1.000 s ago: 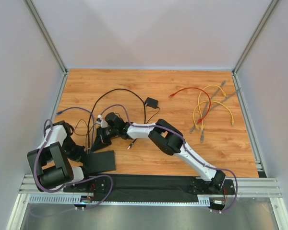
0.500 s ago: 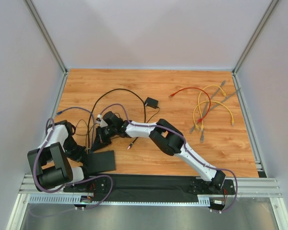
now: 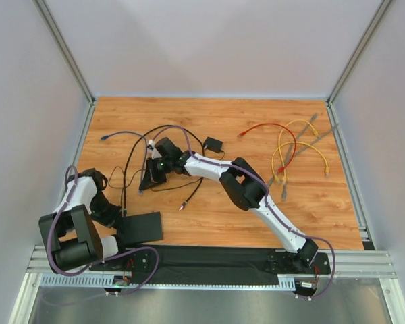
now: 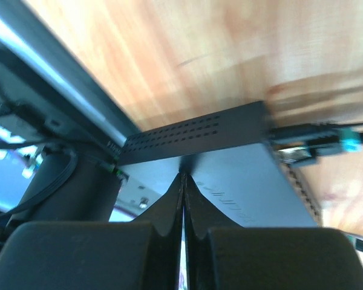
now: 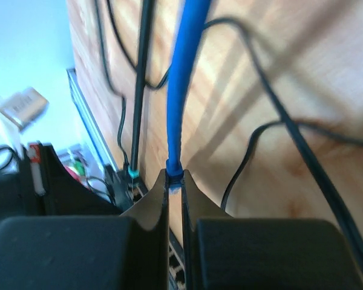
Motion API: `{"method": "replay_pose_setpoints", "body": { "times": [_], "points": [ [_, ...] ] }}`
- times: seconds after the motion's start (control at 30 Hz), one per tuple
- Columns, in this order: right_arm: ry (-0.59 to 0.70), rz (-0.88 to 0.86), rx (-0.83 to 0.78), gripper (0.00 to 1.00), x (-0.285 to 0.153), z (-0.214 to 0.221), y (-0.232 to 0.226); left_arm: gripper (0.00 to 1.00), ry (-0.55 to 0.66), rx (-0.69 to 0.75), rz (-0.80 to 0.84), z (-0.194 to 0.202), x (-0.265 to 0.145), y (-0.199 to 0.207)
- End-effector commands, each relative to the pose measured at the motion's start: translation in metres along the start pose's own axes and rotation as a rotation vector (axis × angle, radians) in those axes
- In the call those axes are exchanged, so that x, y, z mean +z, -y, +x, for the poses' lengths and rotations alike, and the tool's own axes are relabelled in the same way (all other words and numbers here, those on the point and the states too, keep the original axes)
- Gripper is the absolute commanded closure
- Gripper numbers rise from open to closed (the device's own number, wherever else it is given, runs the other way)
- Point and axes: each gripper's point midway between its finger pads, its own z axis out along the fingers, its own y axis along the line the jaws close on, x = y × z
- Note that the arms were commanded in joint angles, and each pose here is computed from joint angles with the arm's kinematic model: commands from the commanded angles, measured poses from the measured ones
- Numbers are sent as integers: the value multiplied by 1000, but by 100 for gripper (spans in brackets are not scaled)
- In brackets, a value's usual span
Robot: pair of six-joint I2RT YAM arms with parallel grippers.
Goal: Pull the plug from the switch port
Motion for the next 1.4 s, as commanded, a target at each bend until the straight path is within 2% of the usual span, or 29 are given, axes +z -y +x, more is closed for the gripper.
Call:
{"method": "replay_pose_setpoints", "body": {
  "times": [0.0, 0.13, 0.17, 0.2, 0.27, 0.3, 0.37, 0.6, 0.7, 0.83, 1.0, 1.03, 1.23, 1.33, 1.37],
  "points": [
    [-29, -47, -208, 100, -44, 3, -75, 96, 154, 17, 120, -28, -7, 24],
    [-21, -49, -304, 100, -97, 7, -113, 91, 217, 117, 259, -35, -37, 43],
    [-11, -62, -322, 100, -119, 8, -132, 90, 259, 143, 335, -39, -52, 54],
    [-4, -69, -329, 100, -131, 8, -139, 89, 250, 171, 399, -35, -60, 63],
    [63, -68, -330, 100, -170, -4, -156, 87, 297, 239, 544, -34, -81, 82],
    [88, -50, -297, 100, -186, -13, -147, 87, 277, 265, 599, -28, -88, 89],
    [147, -71, -259, 100, -222, -22, -159, 86, 269, 291, 638, -27, -94, 97],
    [379, -9, -200, 100, -356, -62, -137, 82, 223, 449, 865, -7, -119, 125],
    [510, 83, -149, 100, -430, -81, -96, 79, 215, 531, 923, 0, -126, 129],
    [601, 95, -1, 100, -485, -85, -44, 77, 246, 593, 935, 3, -130, 127],
    [640, 153, 288, 100, -507, -62, 54, 77, 255, 598, 944, 5, -133, 126],
    [639, 167, 305, 100, -507, -54, 62, 77, 255, 598, 942, 6, -132, 125],
    [486, 318, 541, 100, -467, 30, 146, 77, 271, 596, 937, 6, -132, 122],
    [422, 422, 641, 95, -451, 69, 180, 77, 266, 534, 890, 1, -125, 119],
    [411, 451, 650, 90, -449, 75, 188, 77, 283, 493, 844, -6, -119, 116]
  ]
}}
